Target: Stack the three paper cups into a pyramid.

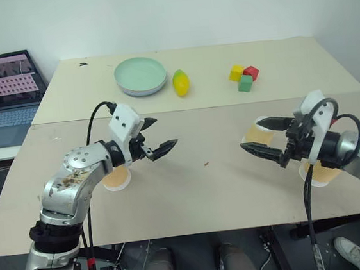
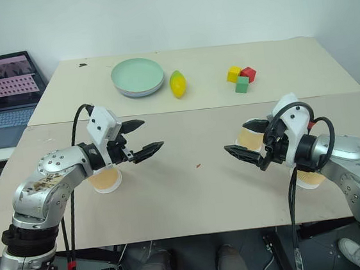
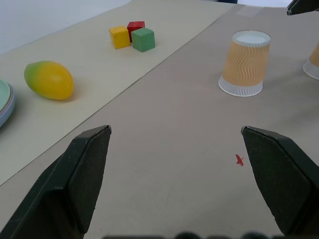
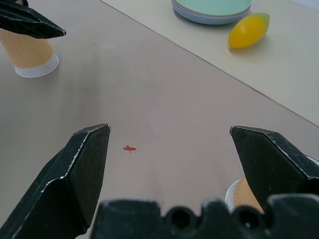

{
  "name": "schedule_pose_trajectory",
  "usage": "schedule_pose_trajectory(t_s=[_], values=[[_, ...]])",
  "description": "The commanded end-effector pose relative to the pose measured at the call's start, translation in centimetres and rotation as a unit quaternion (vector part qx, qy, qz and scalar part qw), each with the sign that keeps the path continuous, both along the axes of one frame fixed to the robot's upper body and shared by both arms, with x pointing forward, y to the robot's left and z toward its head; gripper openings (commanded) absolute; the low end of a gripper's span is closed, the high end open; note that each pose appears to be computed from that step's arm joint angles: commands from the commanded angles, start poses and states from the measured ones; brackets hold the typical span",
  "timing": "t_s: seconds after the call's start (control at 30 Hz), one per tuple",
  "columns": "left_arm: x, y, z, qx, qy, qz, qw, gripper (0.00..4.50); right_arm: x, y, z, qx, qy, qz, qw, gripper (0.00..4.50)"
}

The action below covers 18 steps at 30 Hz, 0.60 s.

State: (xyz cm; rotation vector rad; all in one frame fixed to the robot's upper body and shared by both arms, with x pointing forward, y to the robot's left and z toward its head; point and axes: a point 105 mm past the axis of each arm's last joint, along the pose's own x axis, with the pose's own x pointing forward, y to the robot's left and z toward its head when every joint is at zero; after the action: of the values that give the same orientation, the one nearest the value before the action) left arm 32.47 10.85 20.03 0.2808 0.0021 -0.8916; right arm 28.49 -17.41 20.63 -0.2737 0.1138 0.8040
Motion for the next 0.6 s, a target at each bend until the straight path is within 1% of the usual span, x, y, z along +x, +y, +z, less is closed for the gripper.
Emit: schedule_pose_trajectory(t_s=[0.03,0.13,0.23,0.27,0.37,0.43,0.5,0.6], values=[[-0.3,-0.3,1.5,-0.007,-0.028,-0.017,0.999,4.47,-0.3,0.0,1.2,-0.006,-0.033,0.002,0.999,4.50],[-0.6,-0.1,3.2,-0.031,-0.032,-0.024,0.999,4.47,-0.2,0.3,1.0,-0.008,-0.028,0.012,1.000,4.50],[-0.3,1.6,4.9,-0.046,-0.039,0.004,0.998,4.47,0.1,0.5,1.0,-0.005,-0.028,0.018,0.999,4.50],[-0.3,2.3,5.3,-0.048,-0.041,0.014,0.998,4.47,0.3,0.5,1.0,-0.005,-0.028,0.019,0.999,4.50],[-0.3,6.3,7.0,-0.056,-0.052,0.083,0.994,4.47,1.2,1.1,0.8,-0.006,-0.027,0.035,0.999,4.50],[-0.5,7.7,7.4,-0.065,-0.048,0.110,0.991,4.47,1.8,1.5,0.6,-0.007,-0.026,0.044,0.999,4.50],[-1.0,8.4,7.5,-0.068,-0.046,0.122,0.989,4.47,2.2,1.6,0.6,-0.008,-0.027,0.048,0.998,4.50],[-2.3,9.4,6.5,-0.050,-0.040,0.143,0.988,4.47,3.0,1.8,0.5,-0.010,-0.027,0.056,0.998,4.50]])
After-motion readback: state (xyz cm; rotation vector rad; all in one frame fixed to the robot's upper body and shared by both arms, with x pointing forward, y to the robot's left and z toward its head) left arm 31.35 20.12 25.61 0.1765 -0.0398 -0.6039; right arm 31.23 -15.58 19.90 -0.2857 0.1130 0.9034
